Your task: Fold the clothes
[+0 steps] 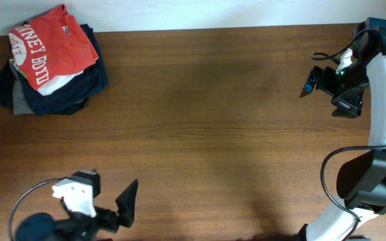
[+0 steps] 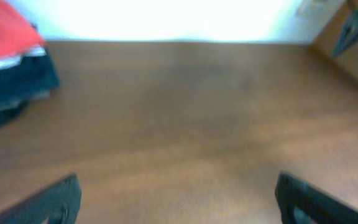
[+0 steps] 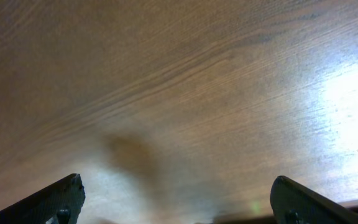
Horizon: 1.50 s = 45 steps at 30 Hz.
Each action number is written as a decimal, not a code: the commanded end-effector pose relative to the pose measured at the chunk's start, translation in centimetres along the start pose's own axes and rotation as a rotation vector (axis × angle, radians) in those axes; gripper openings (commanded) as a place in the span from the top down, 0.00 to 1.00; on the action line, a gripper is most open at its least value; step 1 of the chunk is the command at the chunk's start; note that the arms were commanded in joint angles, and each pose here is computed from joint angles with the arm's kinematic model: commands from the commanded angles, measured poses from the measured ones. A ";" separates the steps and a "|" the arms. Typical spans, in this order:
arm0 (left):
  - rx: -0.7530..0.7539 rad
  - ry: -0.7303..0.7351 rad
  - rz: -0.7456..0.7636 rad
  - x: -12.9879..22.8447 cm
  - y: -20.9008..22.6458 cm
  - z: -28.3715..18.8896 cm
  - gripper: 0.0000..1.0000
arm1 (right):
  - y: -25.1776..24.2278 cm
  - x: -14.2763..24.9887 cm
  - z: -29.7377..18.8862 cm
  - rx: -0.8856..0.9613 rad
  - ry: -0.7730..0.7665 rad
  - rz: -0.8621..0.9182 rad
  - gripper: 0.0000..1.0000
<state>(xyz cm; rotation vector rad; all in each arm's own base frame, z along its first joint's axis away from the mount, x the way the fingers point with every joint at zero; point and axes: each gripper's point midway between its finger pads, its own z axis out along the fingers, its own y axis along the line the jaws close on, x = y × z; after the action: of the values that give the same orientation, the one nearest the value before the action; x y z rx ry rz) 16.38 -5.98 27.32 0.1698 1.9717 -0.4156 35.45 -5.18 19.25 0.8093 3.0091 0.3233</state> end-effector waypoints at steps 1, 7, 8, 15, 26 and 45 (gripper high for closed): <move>0.078 -0.122 0.012 3.0 0.6 3.7 0.01 | -0.2 -0.2 -0.6 0.003 -0.022 -0.005 0.01; -0.084 -0.371 -0.157 3.9 6.4 7.7 0.01 | -0.2 -0.2 -0.6 0.003 -0.022 -0.005 0.01; -0.140 -0.404 -0.159 4.1 7.4 8.1 0.01 | -0.2 -0.2 -0.6 0.003 -0.022 -0.005 0.01; -0.185 -0.372 -0.072 6.5 8.2 9.8 0.01 | -0.2 -0.2 -0.6 0.003 -0.022 -0.005 0.01; -0.185 -0.371 -0.072 6.6 8.3 9.8 0.01 | -0.2 -0.2 -0.6 0.003 -0.022 -0.005 0.01; -0.186 -0.371 -0.072 6.6 8.3 9.9 0.01 | 2.0 15.3 -15.9 -0.222 -0.936 -0.370 0.01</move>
<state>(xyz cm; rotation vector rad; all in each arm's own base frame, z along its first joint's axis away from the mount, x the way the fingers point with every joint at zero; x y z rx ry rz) 24.47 -2.35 16.17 -0.1031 1.6413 -0.2996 23.38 0.96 39.01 0.2559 2.1648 0.1716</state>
